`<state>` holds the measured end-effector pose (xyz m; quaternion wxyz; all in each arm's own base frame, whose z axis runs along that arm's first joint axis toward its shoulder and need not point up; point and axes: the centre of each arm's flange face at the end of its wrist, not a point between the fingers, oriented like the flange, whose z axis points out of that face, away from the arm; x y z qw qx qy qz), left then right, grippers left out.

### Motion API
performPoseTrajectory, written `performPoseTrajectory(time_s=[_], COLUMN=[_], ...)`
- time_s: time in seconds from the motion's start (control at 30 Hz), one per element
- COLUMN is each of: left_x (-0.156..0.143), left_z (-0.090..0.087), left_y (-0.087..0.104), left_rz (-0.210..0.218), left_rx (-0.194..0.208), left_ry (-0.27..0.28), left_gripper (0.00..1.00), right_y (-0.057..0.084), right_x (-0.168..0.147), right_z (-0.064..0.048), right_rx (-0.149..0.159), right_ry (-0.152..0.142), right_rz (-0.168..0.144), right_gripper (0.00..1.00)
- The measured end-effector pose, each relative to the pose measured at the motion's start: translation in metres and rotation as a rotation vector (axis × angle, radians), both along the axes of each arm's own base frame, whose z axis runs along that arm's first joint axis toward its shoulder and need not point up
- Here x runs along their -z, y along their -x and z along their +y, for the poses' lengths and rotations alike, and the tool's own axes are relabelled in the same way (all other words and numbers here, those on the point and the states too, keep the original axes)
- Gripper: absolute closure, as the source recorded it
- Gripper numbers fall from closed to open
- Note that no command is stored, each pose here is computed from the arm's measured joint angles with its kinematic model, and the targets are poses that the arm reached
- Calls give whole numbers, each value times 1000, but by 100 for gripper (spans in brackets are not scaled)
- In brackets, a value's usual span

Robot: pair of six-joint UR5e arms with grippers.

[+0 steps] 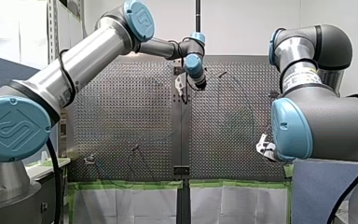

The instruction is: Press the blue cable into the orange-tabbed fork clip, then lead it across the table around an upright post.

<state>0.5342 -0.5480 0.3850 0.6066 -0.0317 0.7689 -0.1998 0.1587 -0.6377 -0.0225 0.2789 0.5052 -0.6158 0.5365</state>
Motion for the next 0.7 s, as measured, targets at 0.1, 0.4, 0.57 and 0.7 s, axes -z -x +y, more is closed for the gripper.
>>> performPoseTrajectory(time_s=[0.1, 0.4, 0.57, 0.7], left_x=[-5, 1, -7, -26], left_z=[4, -5, -11, -10], left_y=[2, 18, 28, 37], left_rz=[-6, 54, 66, 43], left_rx=[-3, 65, 114, 124], left_ry=[42, 114, 125, 123], left_gripper=[0, 0, 0, 0], right_y=[0, -1, -1, -1], right_x=[0, 0, 0, 0], right_z=[0, 0, 0, 0], right_rx=[0, -1, 0, 0], right_ry=[0, 0, -1, -1], right_rz=[0, 1, 1, 1], right_gripper=[100, 100, 100, 100])
